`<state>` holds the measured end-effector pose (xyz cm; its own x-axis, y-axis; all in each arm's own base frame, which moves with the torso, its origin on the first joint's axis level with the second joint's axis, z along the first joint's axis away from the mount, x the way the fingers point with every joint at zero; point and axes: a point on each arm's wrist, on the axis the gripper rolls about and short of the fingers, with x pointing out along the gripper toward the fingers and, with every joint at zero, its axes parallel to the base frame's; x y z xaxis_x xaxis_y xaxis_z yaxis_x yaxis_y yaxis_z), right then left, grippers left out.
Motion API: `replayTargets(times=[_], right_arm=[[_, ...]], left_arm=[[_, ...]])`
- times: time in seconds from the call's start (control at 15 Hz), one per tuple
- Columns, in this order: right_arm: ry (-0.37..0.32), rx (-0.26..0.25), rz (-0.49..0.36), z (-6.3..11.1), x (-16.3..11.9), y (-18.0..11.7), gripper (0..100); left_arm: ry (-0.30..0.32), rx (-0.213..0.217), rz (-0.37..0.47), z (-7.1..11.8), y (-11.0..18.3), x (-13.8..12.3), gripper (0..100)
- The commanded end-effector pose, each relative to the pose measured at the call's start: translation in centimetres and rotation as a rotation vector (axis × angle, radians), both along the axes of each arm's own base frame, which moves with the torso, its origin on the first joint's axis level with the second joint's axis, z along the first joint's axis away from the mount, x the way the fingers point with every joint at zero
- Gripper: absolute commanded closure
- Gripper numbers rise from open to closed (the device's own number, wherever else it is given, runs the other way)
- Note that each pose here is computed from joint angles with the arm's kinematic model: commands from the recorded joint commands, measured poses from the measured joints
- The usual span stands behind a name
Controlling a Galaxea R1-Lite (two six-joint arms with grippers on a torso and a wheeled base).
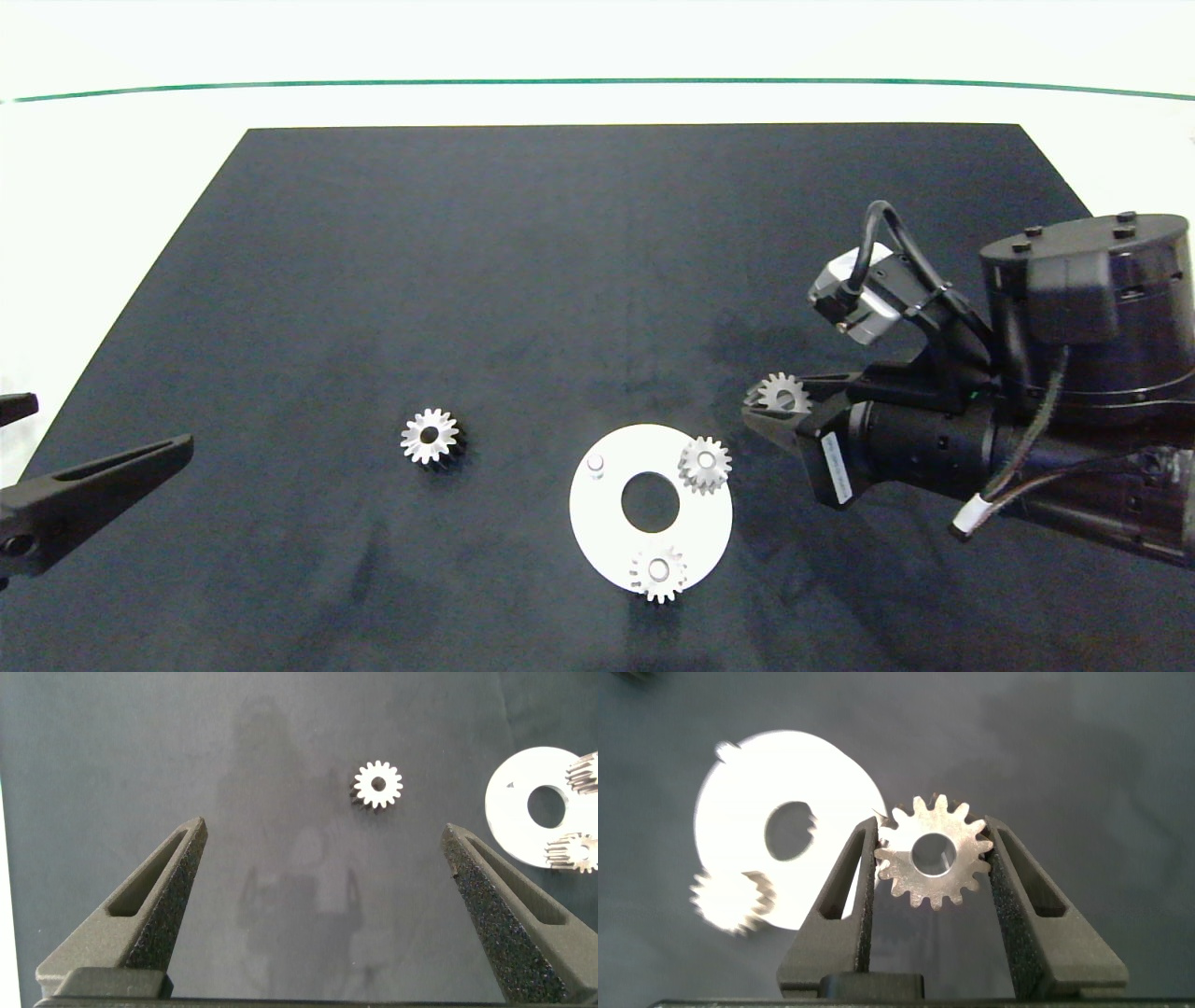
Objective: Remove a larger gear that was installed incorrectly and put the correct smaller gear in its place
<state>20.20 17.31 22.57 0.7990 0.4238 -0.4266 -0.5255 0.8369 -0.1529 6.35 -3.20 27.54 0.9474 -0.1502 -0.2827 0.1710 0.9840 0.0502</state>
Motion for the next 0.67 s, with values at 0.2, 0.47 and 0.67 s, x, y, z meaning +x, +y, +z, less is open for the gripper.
replayTargets(times=[0.2,0.47,0.67], right_arm=[[0.039,-0.005,0.107,-1.3,1.5,6.5,72],[0.09,-0.013,0.147,-1.6,1.3,9.3,72],[0.108,-0.031,0.175,-1.3,0.8,10.4,72]], left_arm=[[-0.016,-0.008,0.004,0.0,0.4,-0.6,0],[-0.02,-0.011,0.004,0.0,0.5,-0.7,0],[-0.024,-0.014,0.004,0.0,0.6,-0.8,0]])
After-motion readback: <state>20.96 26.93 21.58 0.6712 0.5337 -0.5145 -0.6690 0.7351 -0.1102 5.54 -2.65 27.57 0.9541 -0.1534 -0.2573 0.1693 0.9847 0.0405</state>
